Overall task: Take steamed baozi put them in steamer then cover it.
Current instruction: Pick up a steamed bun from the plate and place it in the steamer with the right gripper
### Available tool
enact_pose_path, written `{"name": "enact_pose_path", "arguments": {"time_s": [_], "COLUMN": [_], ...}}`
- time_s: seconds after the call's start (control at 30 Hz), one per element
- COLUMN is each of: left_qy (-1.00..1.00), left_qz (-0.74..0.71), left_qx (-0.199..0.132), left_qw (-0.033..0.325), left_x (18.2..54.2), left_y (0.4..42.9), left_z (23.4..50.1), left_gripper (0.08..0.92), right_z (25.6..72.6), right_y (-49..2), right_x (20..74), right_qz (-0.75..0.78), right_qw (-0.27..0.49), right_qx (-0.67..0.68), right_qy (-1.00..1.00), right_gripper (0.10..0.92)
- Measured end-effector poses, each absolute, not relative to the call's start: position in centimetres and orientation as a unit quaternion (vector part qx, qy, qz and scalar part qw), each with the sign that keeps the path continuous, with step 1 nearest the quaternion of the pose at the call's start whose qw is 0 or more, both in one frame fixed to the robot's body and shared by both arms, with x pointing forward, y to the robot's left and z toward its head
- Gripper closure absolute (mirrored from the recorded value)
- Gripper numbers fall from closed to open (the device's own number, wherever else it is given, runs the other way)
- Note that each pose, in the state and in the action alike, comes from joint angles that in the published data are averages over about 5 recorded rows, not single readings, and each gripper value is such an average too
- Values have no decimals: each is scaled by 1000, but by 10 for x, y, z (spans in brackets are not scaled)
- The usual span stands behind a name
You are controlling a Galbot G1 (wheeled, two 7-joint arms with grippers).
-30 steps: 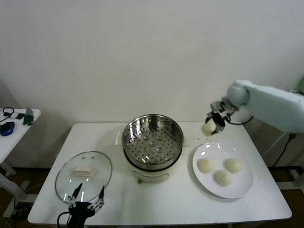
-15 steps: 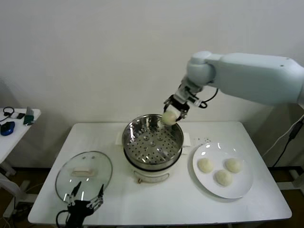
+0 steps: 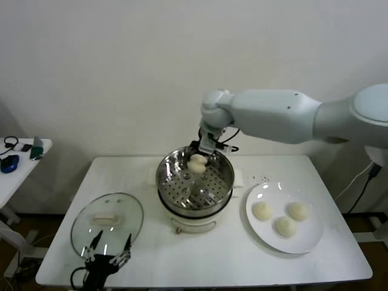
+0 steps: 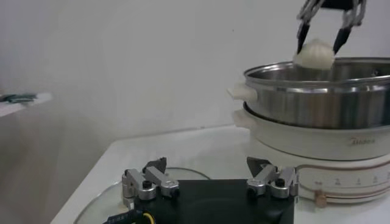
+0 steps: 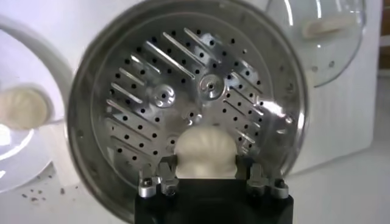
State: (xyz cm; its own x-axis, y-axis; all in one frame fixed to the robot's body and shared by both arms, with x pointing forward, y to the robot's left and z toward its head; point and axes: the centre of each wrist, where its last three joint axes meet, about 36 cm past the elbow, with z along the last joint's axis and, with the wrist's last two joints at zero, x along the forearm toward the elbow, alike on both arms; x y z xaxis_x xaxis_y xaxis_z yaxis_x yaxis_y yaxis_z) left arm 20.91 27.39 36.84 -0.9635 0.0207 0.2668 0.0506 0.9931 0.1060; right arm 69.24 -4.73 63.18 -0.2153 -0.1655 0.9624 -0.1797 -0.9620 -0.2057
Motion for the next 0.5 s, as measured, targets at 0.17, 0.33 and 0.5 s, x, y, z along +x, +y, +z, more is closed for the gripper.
{"name": "enact_pose_path", "arguments": {"time_s": [0.17, 0.33, 0.5], "left_qy": [-989, -989, -989], "left_qz": [-55, -55, -54], "left_qx": [-18, -18, -18], "left_qw": [134, 133, 133], "left_x": [210, 211, 211], "left_y": [274, 273, 273], "left_z": [367, 366, 365], "left_gripper": [177, 177, 177], "right_z": [614, 601, 593], "right_y": [-43, -40, -39], "right_x": [703, 713, 720], "right_qz": [768, 767, 767], "right_qw": [3, 6, 8], "right_qx": [627, 628, 628], "right_qy": [-131, -129, -130], "right_gripper": [369, 369, 357]}}
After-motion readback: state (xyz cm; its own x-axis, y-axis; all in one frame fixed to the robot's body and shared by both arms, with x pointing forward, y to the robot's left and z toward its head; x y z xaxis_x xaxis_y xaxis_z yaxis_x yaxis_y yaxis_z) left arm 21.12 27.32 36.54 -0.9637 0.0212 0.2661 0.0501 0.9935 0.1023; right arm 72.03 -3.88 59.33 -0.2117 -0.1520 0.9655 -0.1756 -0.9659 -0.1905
